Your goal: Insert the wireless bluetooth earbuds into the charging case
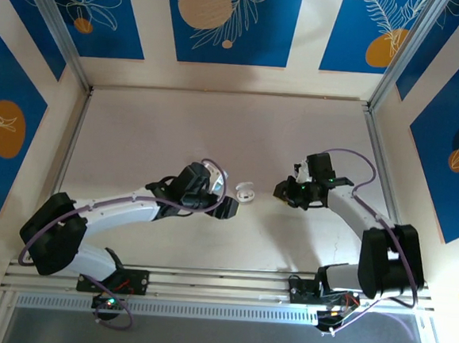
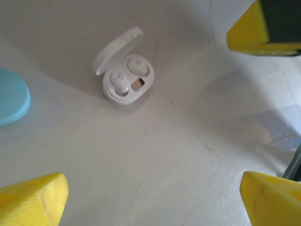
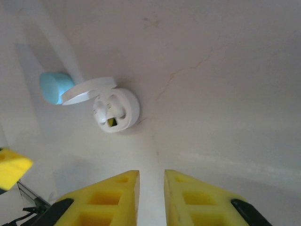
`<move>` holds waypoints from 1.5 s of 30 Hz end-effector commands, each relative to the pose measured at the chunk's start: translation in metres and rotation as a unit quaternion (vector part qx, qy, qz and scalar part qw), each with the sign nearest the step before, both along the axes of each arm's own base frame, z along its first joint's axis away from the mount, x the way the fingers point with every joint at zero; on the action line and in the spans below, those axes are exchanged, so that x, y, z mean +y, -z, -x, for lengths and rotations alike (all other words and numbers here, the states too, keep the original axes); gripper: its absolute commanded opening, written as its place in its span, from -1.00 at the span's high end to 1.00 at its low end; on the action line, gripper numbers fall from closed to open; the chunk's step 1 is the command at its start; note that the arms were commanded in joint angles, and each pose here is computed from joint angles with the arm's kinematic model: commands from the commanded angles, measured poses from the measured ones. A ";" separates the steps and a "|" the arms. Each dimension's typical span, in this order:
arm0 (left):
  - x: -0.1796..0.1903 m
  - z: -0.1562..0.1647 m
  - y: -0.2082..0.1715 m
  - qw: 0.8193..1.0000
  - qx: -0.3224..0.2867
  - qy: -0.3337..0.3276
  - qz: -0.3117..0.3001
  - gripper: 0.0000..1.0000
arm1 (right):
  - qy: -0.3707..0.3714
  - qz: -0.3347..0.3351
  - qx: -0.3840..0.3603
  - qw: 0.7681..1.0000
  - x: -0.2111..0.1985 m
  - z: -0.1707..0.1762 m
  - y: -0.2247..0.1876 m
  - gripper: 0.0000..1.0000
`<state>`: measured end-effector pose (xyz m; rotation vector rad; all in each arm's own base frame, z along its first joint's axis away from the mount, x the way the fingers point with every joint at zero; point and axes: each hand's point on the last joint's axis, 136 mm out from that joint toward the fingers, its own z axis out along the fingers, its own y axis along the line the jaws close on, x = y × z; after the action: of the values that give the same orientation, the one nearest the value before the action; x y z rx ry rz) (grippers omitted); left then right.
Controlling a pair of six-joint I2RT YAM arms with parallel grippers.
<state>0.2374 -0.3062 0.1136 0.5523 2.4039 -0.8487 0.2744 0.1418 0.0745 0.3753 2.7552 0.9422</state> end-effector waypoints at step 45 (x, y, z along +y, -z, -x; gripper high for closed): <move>0.033 -0.007 0.003 0.999 0.014 -0.039 0.032 -0.82 | -0.061 -0.042 0.077 0.994 0.077 0.004 0.048 0.96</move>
<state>0.2463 -0.2728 0.1084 0.4402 2.4071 -0.8562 0.2789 0.2146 0.0208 0.3115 2.9125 1.0732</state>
